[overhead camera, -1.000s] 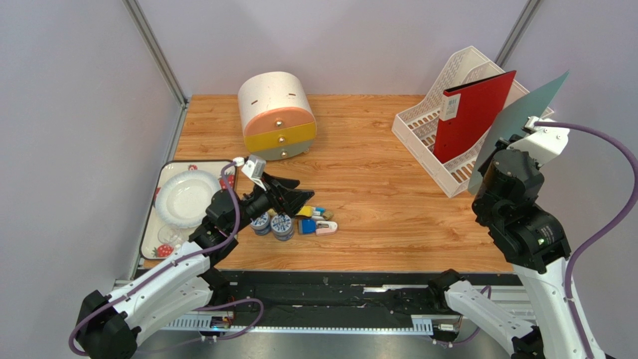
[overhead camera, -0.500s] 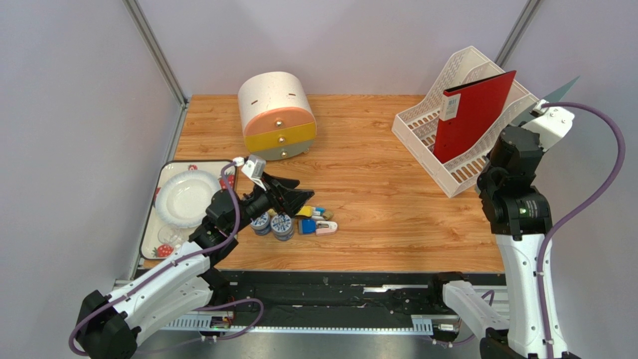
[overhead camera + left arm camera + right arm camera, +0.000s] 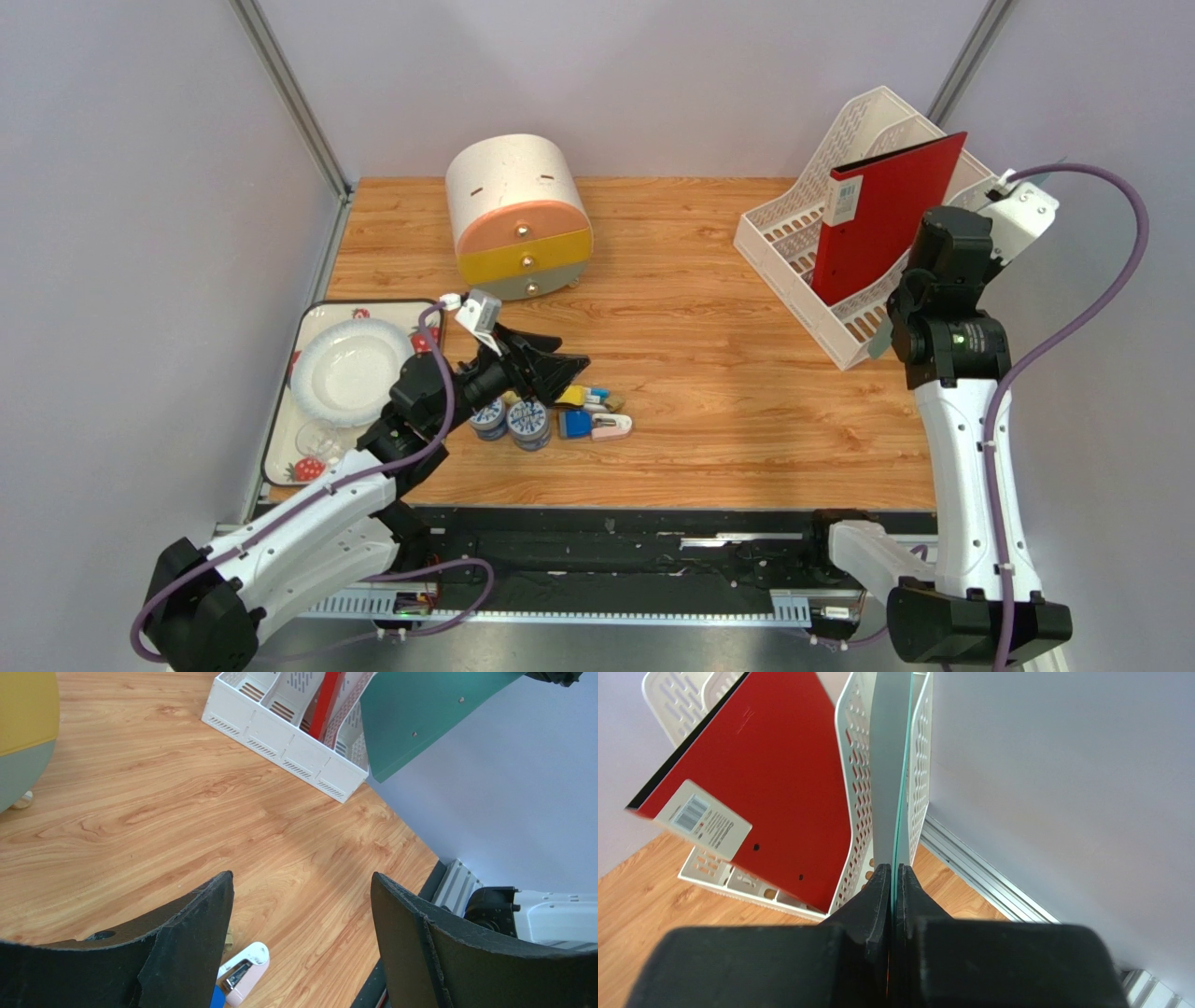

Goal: Organize the desk
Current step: Place the folder in the storage box.

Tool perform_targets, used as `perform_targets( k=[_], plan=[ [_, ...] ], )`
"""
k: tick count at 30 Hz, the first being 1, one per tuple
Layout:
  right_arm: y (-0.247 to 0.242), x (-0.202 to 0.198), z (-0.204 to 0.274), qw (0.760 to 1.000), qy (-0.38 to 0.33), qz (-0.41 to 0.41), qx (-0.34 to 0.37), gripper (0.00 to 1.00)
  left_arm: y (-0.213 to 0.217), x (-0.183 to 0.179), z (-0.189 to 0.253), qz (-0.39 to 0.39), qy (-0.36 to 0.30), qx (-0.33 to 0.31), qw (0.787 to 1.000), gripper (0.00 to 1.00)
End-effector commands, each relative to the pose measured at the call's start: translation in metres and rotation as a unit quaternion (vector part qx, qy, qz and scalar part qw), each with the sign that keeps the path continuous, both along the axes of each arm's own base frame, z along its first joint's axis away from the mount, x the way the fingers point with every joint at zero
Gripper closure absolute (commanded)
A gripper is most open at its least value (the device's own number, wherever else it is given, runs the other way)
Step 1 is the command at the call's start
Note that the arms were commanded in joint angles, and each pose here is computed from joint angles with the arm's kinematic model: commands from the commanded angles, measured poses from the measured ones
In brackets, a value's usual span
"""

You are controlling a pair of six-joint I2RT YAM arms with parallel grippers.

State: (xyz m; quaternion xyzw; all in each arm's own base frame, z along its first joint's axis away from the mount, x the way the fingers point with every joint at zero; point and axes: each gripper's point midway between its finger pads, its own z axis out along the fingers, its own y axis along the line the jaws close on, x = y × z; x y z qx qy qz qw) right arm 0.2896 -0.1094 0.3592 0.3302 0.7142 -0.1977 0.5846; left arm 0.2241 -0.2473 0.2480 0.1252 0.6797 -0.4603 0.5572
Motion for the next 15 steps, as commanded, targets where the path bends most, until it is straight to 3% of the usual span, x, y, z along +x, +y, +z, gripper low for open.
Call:
perform_targets(
  k=[1, 15],
  plan=[
    [-0.016, 0.006, 0.046, 0.994, -0.104, -0.041, 0.015, 1.0, -0.001, 0.004, 0.023, 0.002, -0.032, -0.011, 0.999, 0.2],
    [-0.03, 0.016, 0.058, 0.992, -0.114, -0.029, 0.046, 1.0, -0.003, 0.009, 0.021, 0.004, -0.027, -0.006, 1.0, 0.2]
  ],
)
